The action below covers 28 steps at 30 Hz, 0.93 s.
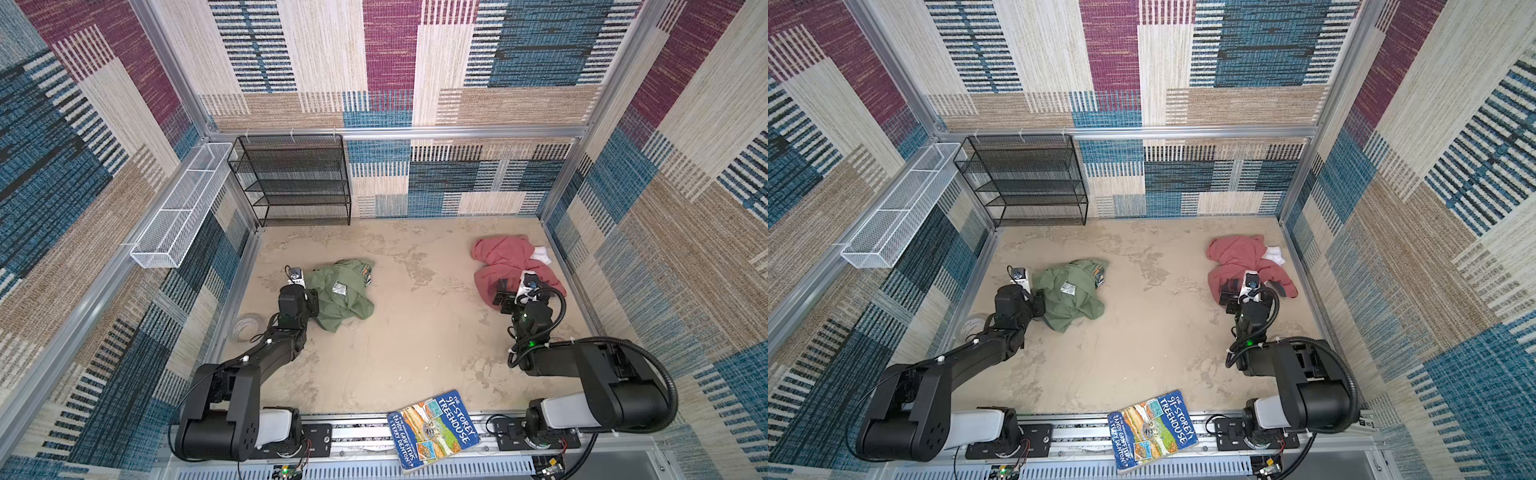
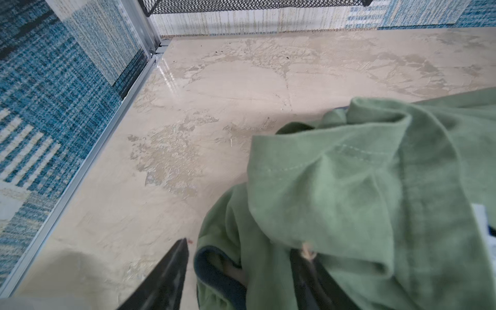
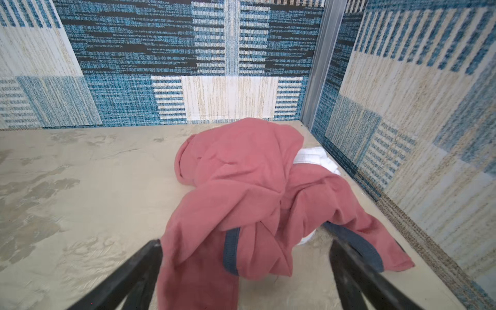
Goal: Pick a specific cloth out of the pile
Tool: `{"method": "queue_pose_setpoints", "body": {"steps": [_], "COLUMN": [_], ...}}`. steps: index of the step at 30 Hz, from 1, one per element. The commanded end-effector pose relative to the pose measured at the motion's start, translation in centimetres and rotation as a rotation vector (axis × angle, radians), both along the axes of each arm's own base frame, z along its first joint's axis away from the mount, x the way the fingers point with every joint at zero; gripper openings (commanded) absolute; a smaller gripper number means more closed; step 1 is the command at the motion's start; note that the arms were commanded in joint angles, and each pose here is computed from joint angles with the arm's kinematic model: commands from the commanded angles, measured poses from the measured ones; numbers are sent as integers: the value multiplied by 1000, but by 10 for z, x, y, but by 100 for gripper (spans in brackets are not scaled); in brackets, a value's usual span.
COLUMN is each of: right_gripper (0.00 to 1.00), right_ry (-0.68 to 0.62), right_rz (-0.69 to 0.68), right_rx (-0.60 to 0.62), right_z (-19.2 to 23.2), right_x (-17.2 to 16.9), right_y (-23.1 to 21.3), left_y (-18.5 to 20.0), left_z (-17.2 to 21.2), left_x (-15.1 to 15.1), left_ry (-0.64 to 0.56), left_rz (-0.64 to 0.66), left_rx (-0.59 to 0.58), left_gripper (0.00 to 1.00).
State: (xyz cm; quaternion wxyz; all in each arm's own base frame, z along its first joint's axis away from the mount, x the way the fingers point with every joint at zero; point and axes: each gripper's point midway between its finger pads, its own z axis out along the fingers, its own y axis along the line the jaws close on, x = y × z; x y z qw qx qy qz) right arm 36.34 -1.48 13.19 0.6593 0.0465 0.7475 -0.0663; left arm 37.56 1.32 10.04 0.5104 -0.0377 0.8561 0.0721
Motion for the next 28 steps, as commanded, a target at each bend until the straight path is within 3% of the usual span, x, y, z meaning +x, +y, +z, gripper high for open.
{"method": "queue_pose_setpoints", "body": {"steps": [1, 4, 9, 28], "right_gripper": [100, 100, 100, 100], "right_ry": [-121, -123, -91, -92], "right_rz": [58, 107, 129, 133], "right_rx": [19, 12, 36, 39], "right_z": [25, 24, 13, 13], "right_x": [3, 2, 9, 9], "right_y": [10, 16, 14, 13], "left_y": [-6, 0, -1, 0], "left_z": [20, 10, -6, -7], "left_x": [15, 17, 24, 27], "left_ry": [-136, -172, -121, -115], "left_rz": [-62, -52, -71, -83], "left_rx": [13, 5, -15, -40], "left_gripper": [64, 64, 63, 64]}}
